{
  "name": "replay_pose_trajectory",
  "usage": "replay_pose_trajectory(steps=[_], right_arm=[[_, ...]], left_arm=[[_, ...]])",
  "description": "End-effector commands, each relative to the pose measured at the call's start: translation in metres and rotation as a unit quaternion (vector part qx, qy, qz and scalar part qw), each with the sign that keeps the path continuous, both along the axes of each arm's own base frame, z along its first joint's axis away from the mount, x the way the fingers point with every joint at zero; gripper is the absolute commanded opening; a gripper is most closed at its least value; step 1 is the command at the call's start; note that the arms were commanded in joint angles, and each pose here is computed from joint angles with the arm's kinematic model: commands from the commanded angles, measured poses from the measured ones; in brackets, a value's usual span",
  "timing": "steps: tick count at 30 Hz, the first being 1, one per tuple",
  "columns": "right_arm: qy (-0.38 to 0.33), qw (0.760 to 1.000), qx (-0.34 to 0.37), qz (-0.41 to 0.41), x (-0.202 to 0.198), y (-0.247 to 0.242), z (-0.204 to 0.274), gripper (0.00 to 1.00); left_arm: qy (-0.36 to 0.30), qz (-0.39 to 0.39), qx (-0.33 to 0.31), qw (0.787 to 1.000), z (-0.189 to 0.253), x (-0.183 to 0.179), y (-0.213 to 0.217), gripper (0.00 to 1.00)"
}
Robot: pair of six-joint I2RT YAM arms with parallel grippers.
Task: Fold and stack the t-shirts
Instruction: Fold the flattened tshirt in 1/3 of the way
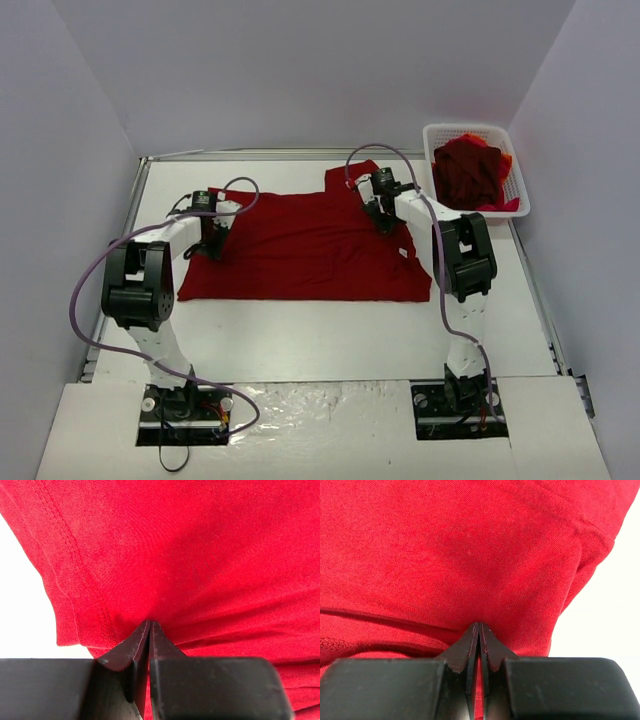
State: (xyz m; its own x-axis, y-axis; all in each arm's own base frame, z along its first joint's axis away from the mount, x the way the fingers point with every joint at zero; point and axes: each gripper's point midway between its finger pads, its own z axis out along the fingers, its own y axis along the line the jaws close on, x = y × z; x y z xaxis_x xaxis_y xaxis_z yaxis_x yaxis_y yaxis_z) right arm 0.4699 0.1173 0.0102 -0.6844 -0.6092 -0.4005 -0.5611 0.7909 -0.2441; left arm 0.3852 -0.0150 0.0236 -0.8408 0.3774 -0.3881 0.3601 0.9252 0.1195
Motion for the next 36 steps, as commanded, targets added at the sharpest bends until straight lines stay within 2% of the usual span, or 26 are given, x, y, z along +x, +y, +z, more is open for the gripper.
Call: replay_pose_trajectory(steps=[1, 12, 19, 36], right_arm=[[0.132, 0.991, -0.032, -0.002, -0.068, -0.023, -0.035, 0.0], [0.141, 0.989, -0.04, 0.003, -0.08, -0.024, -0.038, 0.0], [0.149, 0.988, -0.047, 0.011, -0.093, -0.025, -0.037, 0.0], [0.111, 0.992, -0.053, 0.006, -0.046, -0.011, -0.035, 0.0]], left_arm=[[0.114, -0.007, 0.007, 0.993, -0.019, -0.064, 0.003, 0.02], [0.144, -0.028, 0.027, 0.989, -0.024, -0.091, 0.003, 0.02], [0.139, -0.035, 0.04, 0.989, -0.017, -0.094, 0.006, 0.02], [0.103, -0.017, 0.055, 0.993, -0.007, -0.035, 0.006, 0.02]])
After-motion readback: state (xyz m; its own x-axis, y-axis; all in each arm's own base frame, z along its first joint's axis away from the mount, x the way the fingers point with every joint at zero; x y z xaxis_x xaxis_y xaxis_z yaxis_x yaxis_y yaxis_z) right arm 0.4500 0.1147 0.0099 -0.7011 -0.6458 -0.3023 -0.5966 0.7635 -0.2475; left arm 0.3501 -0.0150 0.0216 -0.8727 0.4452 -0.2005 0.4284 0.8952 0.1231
